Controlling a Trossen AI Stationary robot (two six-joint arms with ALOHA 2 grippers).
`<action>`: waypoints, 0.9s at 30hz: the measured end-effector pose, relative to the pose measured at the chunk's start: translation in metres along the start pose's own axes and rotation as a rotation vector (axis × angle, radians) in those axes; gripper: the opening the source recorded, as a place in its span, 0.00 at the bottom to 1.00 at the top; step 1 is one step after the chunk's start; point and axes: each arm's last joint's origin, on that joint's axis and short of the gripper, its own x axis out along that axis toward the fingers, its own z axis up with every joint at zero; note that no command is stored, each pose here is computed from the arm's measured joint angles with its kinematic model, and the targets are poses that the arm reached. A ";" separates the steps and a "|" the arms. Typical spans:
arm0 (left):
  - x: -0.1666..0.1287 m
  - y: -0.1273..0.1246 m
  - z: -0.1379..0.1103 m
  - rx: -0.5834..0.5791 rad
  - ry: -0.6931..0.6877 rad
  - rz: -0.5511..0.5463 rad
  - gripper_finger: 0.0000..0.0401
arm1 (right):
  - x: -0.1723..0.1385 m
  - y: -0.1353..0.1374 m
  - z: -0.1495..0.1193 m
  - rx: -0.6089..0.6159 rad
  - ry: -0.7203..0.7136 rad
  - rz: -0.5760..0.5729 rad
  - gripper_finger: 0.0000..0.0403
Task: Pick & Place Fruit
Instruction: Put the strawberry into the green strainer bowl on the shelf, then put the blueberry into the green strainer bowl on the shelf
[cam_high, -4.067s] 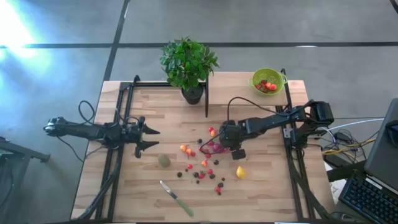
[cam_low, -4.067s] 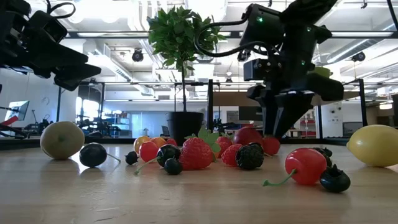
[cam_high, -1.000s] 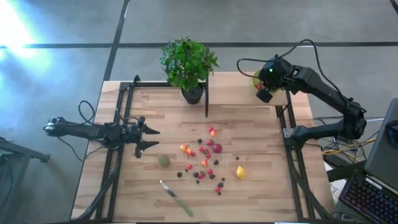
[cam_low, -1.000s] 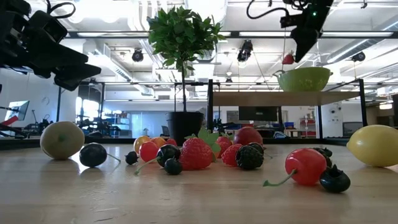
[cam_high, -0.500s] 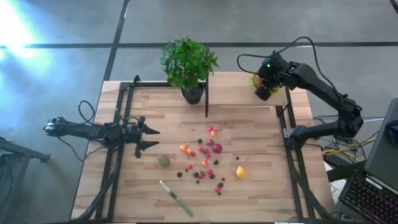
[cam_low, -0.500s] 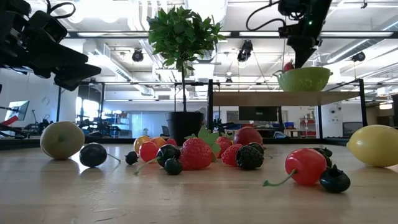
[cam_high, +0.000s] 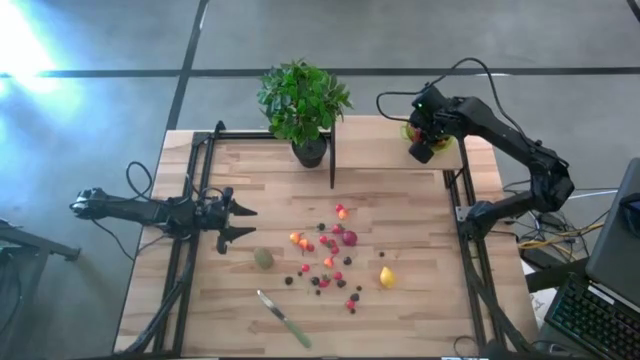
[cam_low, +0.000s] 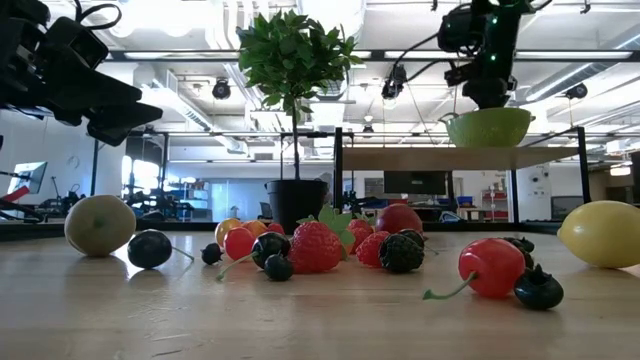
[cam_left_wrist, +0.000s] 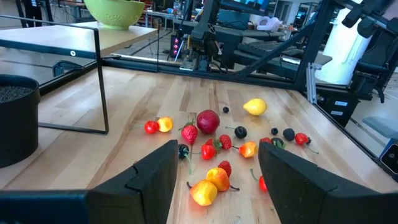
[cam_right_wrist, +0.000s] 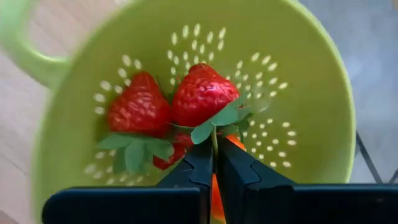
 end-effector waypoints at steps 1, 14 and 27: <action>0.000 0.000 0.000 0.000 0.000 0.000 0.57 | 0.001 0.000 0.000 0.002 0.009 0.000 0.02; 0.000 0.000 0.000 0.000 0.000 0.000 0.57 | 0.001 -0.003 -0.001 0.023 0.012 0.000 0.06; 0.000 0.000 0.000 0.000 0.000 0.000 0.57 | -0.017 -0.009 0.000 0.031 -0.052 -0.012 0.34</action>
